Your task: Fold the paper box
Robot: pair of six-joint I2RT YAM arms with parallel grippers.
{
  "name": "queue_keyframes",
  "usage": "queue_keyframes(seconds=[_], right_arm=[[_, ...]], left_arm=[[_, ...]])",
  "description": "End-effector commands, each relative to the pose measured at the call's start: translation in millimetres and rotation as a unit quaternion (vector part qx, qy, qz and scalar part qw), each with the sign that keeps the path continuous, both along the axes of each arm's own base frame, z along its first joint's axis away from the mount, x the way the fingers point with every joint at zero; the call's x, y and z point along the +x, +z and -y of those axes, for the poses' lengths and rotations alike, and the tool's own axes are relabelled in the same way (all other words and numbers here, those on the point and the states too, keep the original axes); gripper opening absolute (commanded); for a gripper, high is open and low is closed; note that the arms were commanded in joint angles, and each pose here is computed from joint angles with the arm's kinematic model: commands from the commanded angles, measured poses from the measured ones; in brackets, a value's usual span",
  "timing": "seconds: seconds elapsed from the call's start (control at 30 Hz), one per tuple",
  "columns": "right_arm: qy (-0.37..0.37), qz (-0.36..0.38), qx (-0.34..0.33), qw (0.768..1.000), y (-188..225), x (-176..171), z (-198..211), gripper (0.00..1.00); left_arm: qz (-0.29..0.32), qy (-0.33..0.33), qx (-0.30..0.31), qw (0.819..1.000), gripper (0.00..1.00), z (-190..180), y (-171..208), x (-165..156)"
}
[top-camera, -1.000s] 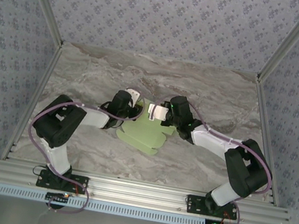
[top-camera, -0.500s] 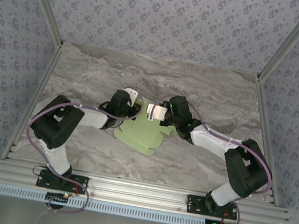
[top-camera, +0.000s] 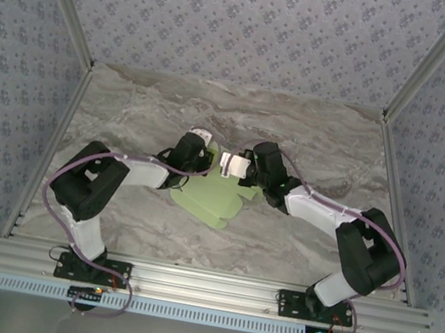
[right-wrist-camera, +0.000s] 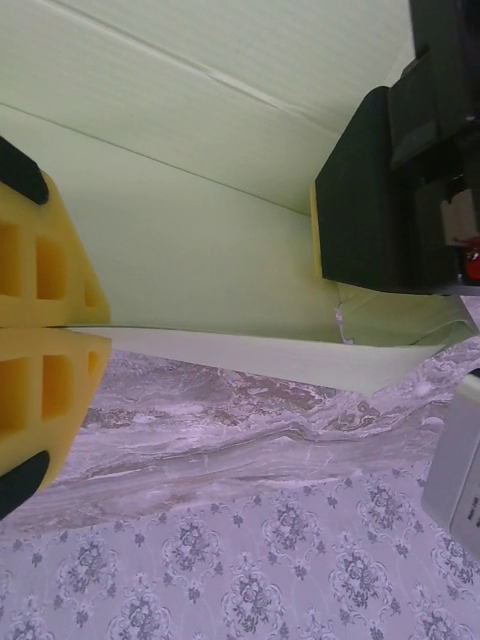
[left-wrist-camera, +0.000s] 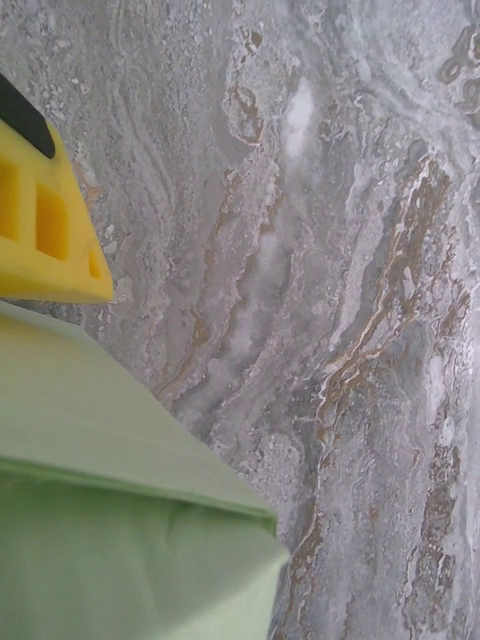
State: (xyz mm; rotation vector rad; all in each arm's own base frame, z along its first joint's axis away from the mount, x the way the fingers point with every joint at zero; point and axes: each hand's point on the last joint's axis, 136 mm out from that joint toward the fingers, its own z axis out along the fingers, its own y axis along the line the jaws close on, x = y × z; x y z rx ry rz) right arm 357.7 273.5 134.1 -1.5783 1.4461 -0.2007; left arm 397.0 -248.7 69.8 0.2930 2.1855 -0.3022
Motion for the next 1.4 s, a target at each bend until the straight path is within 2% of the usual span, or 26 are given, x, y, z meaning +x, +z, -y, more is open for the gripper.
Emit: queue_keyframes(seconds=[0.0,0.2,0.37,0.6,0.87,1.13,1.37], right_arm=[[0.048,-0.026,0.018,0.998,12.7,-24.1,-8.5,0.0],[0.025,-0.026,0.009,0.999,7.9,-17.6,2.2,0.0],[0.012,-0.028,0.004,1.0,5.5,-12.8,8.4,0.0],[0.009,-0.029,0.002,1.0,4.7,-10.7,8.1,0.0],[0.008,-0.028,0.001,1.0,5.8,-10.2,8.2,0.0],[0.006,-0.025,0.003,1.0,8.3,-9.3,7.9,0.0],[0.004,-0.027,-0.001,1.0,5.5,-9.2,8.4,0.0]], left_arm=[[0.014,0.113,0.079,0.99,0.23,-57.5,-9.3,19.7],[0.038,0.04,0.005,0.998,0.35,-30.4,12.7,11.1],[0.041,-0.027,-0.038,0.998,0.43,-9.9,28.7,-3.3],[0.039,-0.083,-0.063,0.994,0.53,0.7,41.1,-24.2],[0.035,-0.111,-0.077,0.99,0.63,4.6,47.3,-36.1],[0.002,-0.124,-0.068,0.99,0.62,3.8,30.5,-45.5],[-0.019,-0.131,-0.058,0.99,0.47,1.7,12.8,-51.0]])
